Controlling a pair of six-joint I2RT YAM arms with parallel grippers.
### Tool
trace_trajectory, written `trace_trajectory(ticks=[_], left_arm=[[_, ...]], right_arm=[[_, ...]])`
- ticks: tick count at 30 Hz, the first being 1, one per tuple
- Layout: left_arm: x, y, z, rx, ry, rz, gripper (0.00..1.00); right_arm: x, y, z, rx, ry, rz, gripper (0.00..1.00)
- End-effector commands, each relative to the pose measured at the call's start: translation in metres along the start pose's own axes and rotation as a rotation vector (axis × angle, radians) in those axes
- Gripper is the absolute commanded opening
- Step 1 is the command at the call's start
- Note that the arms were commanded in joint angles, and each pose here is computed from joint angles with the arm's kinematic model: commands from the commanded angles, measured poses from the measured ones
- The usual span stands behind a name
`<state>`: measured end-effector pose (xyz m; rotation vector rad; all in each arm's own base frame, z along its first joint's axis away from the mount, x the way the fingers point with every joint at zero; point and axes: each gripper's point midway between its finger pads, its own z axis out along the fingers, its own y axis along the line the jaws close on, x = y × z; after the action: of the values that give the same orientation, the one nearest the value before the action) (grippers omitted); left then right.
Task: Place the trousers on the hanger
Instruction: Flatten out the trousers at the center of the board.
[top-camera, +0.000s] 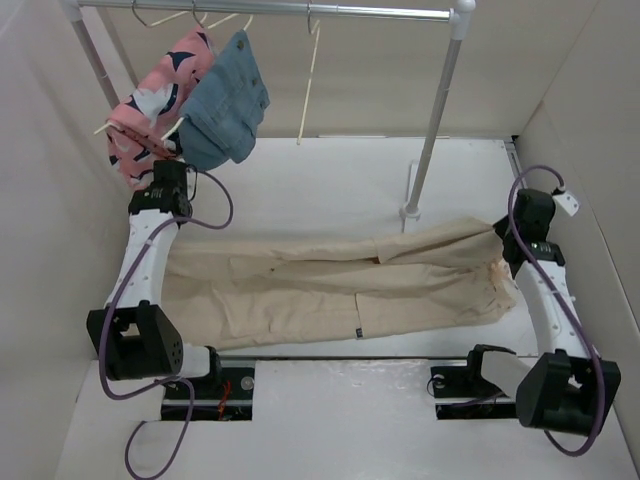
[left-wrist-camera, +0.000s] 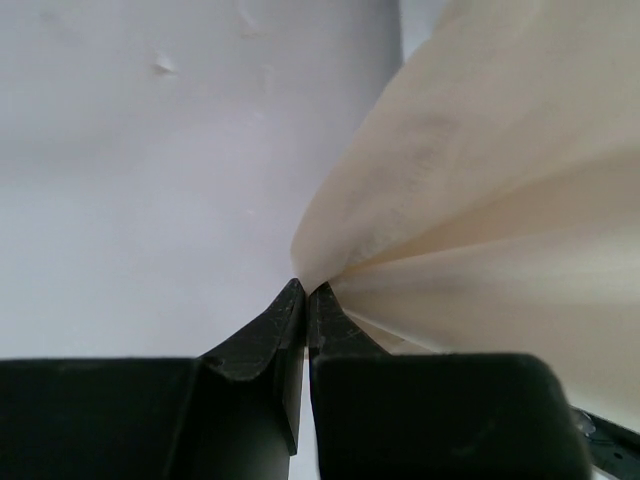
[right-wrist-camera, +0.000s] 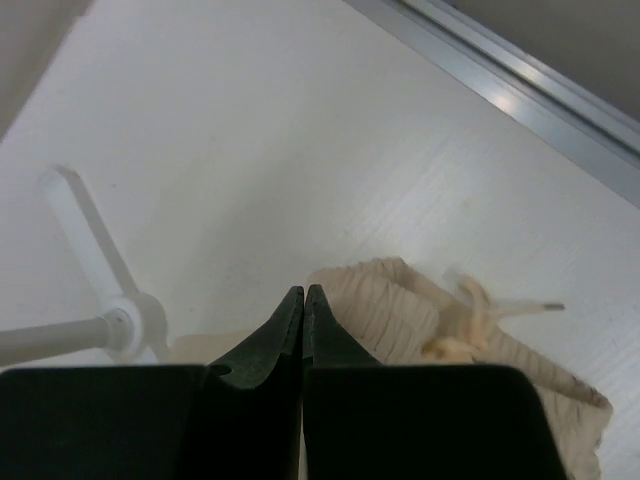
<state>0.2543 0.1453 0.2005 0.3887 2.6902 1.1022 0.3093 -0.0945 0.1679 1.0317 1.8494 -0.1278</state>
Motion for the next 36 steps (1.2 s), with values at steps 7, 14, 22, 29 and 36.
trace_trajectory(ticks=[7, 14, 22, 29, 36], left_arm=[[0.025, 0.111, -0.04, -0.249, 0.054, -0.152, 0.0], [0.119, 0.034, -0.013, -0.075, 0.301, 0.009, 0.0], [0.169, -0.027, 0.017, -0.015, 0.439, 0.125, 0.0], [0.135, 0.022, 0.026, -0.123, 0.409, 0.055, 0.0], [0.107, 0.099, 0.001, -0.191, 0.357, -0.084, 0.0]], right_arm=[[-0.092, 0.06, -0.023, -0.16, -0.174, 0.058, 0.0], [-0.034, 0.018, -0.035, -0.147, -0.1, 0.09, 0.0], [0.014, -0.001, -0.032, -0.139, 0.011, 0.089, 0.0], [0.001, 0.032, -0.017, -0.221, 0.015, 0.109, 0.0], [-0.066, 0.074, -0.029, -0.278, -0.066, 0.089, 0.0]])
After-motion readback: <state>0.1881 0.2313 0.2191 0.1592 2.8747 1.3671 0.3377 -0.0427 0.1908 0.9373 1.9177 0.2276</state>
